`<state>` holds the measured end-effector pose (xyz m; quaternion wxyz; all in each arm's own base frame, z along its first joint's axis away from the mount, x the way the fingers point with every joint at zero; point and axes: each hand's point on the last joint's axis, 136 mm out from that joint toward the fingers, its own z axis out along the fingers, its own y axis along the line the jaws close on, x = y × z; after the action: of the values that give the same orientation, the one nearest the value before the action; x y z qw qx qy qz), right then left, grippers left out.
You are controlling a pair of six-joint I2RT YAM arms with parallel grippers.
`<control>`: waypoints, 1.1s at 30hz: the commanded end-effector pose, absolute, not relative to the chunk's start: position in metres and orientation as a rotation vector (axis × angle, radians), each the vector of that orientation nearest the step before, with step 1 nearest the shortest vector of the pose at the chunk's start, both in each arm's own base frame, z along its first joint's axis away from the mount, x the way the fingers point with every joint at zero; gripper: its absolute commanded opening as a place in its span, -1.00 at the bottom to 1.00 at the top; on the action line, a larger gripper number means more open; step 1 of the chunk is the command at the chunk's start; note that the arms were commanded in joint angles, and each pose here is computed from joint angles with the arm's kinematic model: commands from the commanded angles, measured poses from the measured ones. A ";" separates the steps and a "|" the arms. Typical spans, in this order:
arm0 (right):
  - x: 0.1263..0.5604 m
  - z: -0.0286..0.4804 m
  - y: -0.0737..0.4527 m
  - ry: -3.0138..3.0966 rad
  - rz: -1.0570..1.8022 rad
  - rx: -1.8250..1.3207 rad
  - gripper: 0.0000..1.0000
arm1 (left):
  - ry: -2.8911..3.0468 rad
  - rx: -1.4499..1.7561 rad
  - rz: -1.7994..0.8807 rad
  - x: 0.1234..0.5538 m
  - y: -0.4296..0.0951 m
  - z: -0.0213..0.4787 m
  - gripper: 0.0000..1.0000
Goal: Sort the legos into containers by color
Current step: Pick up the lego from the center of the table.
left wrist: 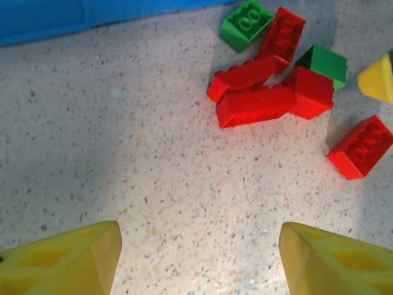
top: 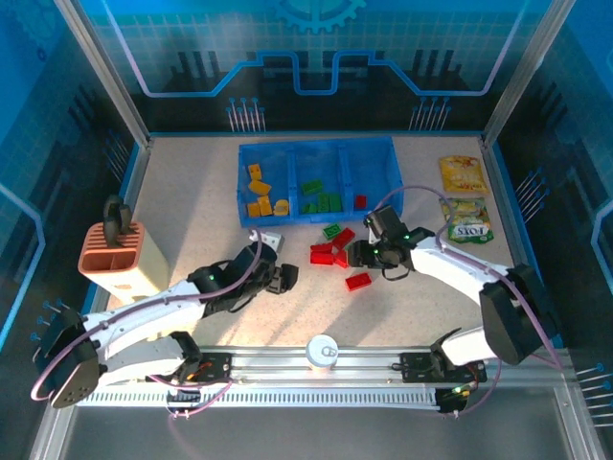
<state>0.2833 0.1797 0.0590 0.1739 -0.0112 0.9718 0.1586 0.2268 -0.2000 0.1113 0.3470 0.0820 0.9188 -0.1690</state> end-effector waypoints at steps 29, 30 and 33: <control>0.328 0.027 0.172 2.814 0.179 0.048 0.03 | 2.374 0.094 -0.412 0.206 -0.167 0.094 0.37; 0.328 0.026 0.173 2.813 0.175 0.042 0.03 | 2.372 0.095 -0.411 0.206 -0.167 0.094 0.37; 0.329 0.027 0.176 2.812 0.179 0.037 0.03 | 2.367 0.094 -0.410 0.207 -0.167 0.095 0.37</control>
<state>0.3293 0.1796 0.0300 0.1688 0.0056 0.9822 0.0818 0.2076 -0.1719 0.0974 0.3570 0.0446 0.9178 -0.1680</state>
